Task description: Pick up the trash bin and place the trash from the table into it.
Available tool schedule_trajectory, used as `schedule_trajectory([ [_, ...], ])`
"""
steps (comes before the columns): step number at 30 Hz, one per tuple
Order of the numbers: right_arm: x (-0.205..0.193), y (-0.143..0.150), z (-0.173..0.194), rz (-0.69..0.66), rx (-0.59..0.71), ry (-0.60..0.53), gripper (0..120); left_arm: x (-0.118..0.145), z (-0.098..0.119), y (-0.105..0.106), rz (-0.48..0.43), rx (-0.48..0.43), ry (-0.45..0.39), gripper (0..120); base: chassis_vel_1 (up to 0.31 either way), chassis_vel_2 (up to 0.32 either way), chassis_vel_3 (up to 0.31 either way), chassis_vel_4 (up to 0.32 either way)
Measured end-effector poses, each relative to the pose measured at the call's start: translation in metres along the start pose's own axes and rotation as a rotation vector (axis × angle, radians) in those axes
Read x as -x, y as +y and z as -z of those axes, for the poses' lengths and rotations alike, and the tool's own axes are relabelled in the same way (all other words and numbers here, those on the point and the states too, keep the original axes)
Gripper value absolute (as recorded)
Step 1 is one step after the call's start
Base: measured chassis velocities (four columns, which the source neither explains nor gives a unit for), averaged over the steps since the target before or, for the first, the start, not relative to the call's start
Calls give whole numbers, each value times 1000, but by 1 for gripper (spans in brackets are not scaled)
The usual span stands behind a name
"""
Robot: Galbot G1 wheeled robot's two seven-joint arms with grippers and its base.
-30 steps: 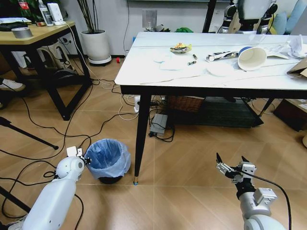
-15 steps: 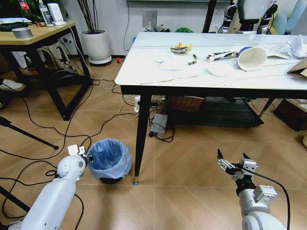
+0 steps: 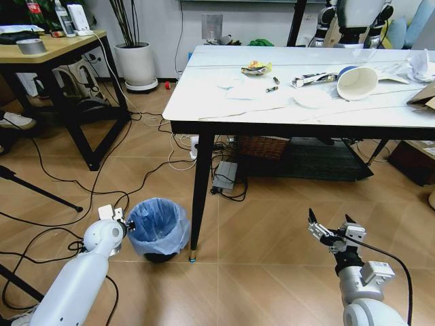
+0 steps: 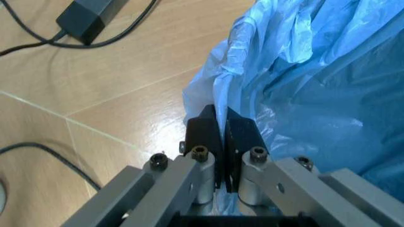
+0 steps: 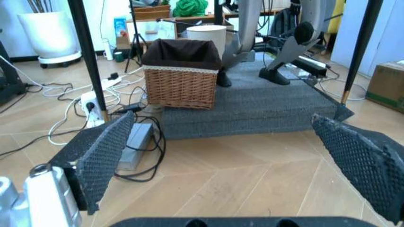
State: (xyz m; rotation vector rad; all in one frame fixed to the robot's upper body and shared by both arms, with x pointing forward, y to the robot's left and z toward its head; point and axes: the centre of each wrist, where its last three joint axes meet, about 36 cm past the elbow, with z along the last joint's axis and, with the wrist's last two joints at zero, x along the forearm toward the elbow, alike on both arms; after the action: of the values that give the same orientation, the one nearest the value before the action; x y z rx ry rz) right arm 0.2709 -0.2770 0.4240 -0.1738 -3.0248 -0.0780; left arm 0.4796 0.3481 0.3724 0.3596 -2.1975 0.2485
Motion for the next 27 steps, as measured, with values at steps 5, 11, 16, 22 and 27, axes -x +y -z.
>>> schedule_trajectory([
  [5,2,0,-2,2,2,4,100,-6,-5,3,2,-4,1,0,0,0,0,0],
  [11,3,1,-3,4,6,5,100,-5,-8,7,18,-2,5,0,0,0,0,0],
  [16,2,1,-3,4,5,6,100,-5,-7,6,38,-4,4,1,0,0,0,0],
  [22,2,1,-3,3,6,5,100,-4,-7,5,50,-3,4,21,0,0,0,0],
  [27,1,1,-2,2,6,4,100,-4,-7,6,52,1,5,37,0,0,0,0],
])
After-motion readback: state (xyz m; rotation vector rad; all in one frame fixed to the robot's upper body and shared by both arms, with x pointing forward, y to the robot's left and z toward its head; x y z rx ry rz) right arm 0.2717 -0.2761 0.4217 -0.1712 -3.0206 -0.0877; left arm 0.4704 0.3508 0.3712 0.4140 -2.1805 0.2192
